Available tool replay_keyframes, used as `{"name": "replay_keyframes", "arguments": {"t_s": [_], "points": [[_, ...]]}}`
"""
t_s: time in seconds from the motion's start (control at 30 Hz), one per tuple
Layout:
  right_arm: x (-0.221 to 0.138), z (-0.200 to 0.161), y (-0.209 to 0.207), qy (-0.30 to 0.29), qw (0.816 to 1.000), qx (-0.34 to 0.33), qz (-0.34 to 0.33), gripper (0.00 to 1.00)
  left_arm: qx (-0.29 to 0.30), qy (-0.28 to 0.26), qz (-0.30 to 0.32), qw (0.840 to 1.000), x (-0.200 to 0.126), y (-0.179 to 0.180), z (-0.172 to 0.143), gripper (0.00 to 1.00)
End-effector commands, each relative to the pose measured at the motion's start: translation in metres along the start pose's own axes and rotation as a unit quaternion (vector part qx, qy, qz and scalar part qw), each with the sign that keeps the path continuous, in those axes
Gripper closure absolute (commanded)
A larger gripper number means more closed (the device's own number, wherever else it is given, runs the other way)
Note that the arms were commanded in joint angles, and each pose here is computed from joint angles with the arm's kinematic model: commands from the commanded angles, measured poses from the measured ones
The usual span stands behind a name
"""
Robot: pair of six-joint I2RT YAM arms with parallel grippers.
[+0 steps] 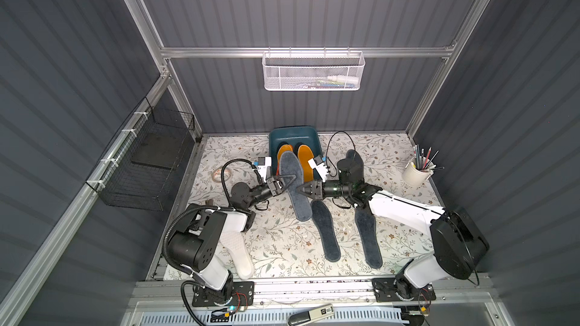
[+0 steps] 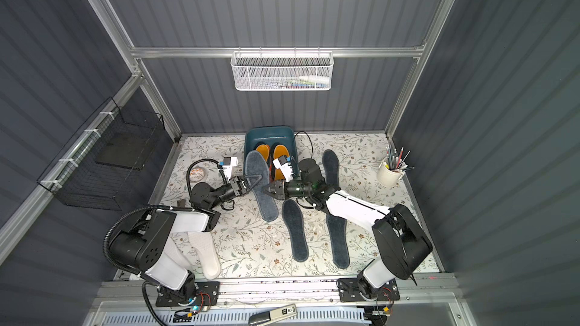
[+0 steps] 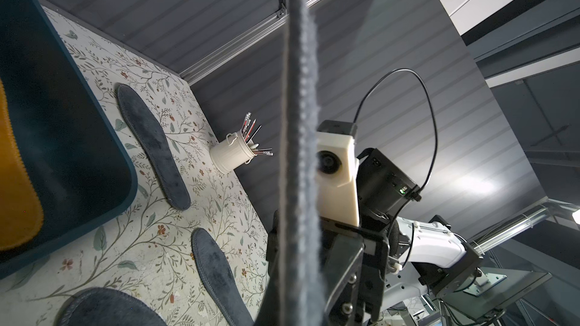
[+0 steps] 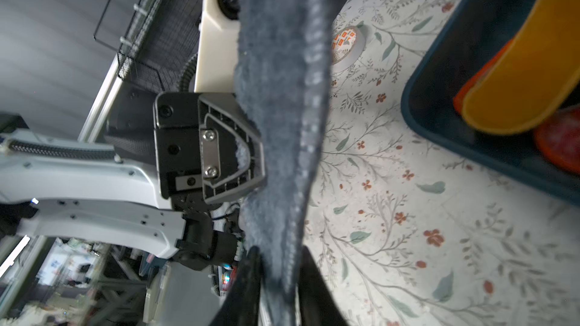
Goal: Put the insoles into the storage box
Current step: Place the insole in the storage box.
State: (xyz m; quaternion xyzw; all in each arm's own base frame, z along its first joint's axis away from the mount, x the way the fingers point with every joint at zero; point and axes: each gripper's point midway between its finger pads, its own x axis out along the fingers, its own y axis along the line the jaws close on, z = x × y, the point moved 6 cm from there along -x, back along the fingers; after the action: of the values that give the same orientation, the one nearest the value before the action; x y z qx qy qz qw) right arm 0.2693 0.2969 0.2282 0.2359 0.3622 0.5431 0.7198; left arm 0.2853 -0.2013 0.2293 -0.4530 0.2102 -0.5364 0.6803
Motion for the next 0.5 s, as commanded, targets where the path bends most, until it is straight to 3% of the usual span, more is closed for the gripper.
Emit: {"name": "replay_keyframes", "arguments": {"t_s": [0.0,0.07,0.13,0.23,0.27,0.47], "points": [[0.002,0.010,0.001,-0.008,1.000,-0.004,-0.011,0.99,0.024,0.000,-0.026,0.999,0.002,-0.013,0.007,1.00],[0.001,0.012,-0.002,-0.012,0.999,-0.002,-0.031,1.00,0.025,-0.001,-0.026,0.999,0.002,-0.014,0.008,0.94],[-0.001,0.016,-0.003,-0.015,0.999,-0.004,-0.045,1.00,0.026,-0.003,-0.027,0.999,0.000,-0.015,0.009,0.76],[-0.004,0.025,-0.008,-0.020,0.997,0.004,-0.076,1.00,0.030,-0.009,-0.026,0.999,-0.002,-0.018,0.011,0.17],[-0.006,0.029,-0.011,-0.021,0.996,0.012,-0.091,1.00,0.031,-0.012,-0.024,0.999,-0.003,-0.018,0.012,0.02],[-0.015,0.056,-0.038,-0.031,0.986,0.051,-0.156,1.00,0.032,-0.028,0.020,0.999,-0.009,-0.010,0.014,0.00]]}}
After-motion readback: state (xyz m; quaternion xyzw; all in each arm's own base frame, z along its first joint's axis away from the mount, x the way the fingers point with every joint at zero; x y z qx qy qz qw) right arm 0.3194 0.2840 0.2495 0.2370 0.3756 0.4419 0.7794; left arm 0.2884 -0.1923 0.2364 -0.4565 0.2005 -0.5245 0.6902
